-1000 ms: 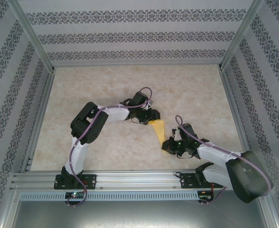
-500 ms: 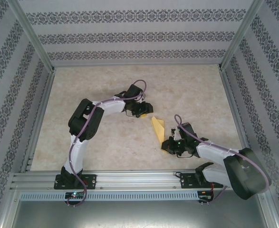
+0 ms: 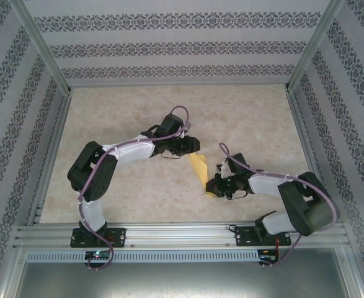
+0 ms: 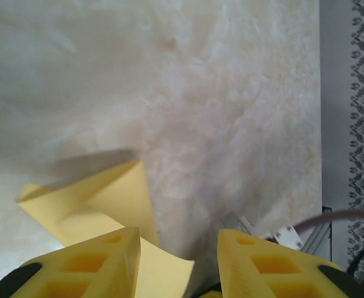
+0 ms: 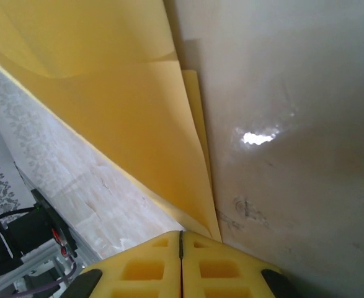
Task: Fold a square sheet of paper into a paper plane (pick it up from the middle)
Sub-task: Fold the wing for the fifth time at the center of the table.
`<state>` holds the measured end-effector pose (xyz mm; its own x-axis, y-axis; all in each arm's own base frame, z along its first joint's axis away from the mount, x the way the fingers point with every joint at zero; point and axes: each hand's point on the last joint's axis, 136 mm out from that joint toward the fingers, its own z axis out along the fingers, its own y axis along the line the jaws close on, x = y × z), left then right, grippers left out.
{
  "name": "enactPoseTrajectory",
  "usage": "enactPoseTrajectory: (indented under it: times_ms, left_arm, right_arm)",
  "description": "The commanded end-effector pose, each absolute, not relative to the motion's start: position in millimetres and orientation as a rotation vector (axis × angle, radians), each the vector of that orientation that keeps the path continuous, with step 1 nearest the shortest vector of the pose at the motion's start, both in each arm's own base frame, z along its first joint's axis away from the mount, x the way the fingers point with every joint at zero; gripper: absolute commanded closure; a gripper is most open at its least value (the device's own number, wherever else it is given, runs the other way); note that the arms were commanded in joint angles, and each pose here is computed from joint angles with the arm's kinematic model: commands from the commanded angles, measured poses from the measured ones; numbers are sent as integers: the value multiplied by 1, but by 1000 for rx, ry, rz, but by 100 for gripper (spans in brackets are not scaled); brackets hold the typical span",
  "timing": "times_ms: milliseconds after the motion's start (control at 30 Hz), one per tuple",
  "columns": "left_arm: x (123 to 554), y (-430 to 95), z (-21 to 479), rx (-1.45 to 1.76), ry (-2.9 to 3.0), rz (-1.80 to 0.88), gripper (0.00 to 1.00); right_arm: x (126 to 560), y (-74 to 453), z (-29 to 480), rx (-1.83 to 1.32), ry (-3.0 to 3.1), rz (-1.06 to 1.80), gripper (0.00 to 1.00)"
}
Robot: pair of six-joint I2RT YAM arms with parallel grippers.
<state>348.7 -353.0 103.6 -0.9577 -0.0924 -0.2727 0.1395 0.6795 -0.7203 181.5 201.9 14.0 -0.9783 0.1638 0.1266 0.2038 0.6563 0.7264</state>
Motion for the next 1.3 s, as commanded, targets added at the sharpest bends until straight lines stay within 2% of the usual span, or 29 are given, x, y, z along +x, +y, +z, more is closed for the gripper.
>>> enactPoseTrajectory:
  times_ms: [0,167,533,633,1100,1267]
  left_arm:
    - [338,-359,108,27,2573,-1180,63]
    - [322,-370,101,81,2576,-1216,63]
    - [319,-399,75,116,2623,-1302,62]
    - [316,-401,74,132,2632,-1309,59]
    - [345,-380,13,85,2684,-1066,55]
    - [341,-362,-9,-28,2752,-1011,57]
  right_arm:
    - [193,200,-2,-268,-2886,-1167,93]
    - [197,202,-4,-273,-2881,-1165,93]
    - [195,195,-3,-292,-2914,-1119,93]
    - [194,194,-5,-299,-2913,-1107,93]
    - [190,194,8,-310,-2912,-1146,91]
    - [193,195,28,-301,-2937,-1217,89]
